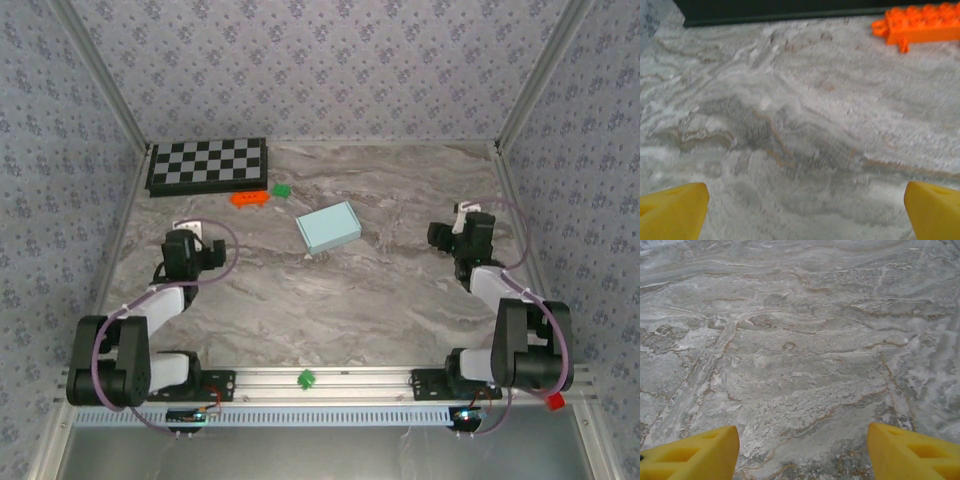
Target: Fold the paper box
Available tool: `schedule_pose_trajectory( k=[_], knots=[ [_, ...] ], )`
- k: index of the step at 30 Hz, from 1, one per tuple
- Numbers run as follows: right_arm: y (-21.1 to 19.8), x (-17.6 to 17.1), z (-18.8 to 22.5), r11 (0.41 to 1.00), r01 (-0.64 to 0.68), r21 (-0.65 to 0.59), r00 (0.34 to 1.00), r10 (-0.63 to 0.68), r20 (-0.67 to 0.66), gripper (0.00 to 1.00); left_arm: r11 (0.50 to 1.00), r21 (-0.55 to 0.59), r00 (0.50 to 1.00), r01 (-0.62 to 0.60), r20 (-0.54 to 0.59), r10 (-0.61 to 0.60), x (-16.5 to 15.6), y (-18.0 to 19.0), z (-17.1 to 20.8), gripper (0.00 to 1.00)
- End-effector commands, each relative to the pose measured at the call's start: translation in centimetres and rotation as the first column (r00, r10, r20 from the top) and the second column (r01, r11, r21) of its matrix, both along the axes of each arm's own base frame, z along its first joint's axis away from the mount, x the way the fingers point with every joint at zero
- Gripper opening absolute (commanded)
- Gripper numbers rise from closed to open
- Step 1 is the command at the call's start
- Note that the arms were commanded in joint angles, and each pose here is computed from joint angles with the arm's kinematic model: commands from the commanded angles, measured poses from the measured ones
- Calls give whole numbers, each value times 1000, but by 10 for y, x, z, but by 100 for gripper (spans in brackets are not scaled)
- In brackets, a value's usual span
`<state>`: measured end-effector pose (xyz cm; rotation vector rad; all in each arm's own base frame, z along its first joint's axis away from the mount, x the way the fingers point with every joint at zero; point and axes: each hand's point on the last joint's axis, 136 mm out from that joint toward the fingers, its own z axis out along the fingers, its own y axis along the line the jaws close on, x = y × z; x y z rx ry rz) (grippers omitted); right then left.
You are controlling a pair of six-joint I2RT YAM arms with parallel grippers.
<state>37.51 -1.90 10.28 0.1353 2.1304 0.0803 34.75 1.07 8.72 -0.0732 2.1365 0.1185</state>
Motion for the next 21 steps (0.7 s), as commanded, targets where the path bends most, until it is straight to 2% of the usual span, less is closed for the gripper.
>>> schedule_pose_trajectory(
  k=[1, 11, 21],
  knots=[
    [6, 10, 12, 998, -57, -28, 991, 60, 118, 70, 995, -39, 983, 93, 162, -86, 16, -11, 26, 100],
    [7, 15, 6, 993, -87, -76, 981, 99, 168, 70, 991, -83, 965, 107, 249, -83, 32, 0, 31, 100],
    [14, 13, -14, 988, -86, -127, 971, 111, 212, 73, 987, -95, 958, 131, 269, -101, 40, -3, 9, 99]
  ],
)
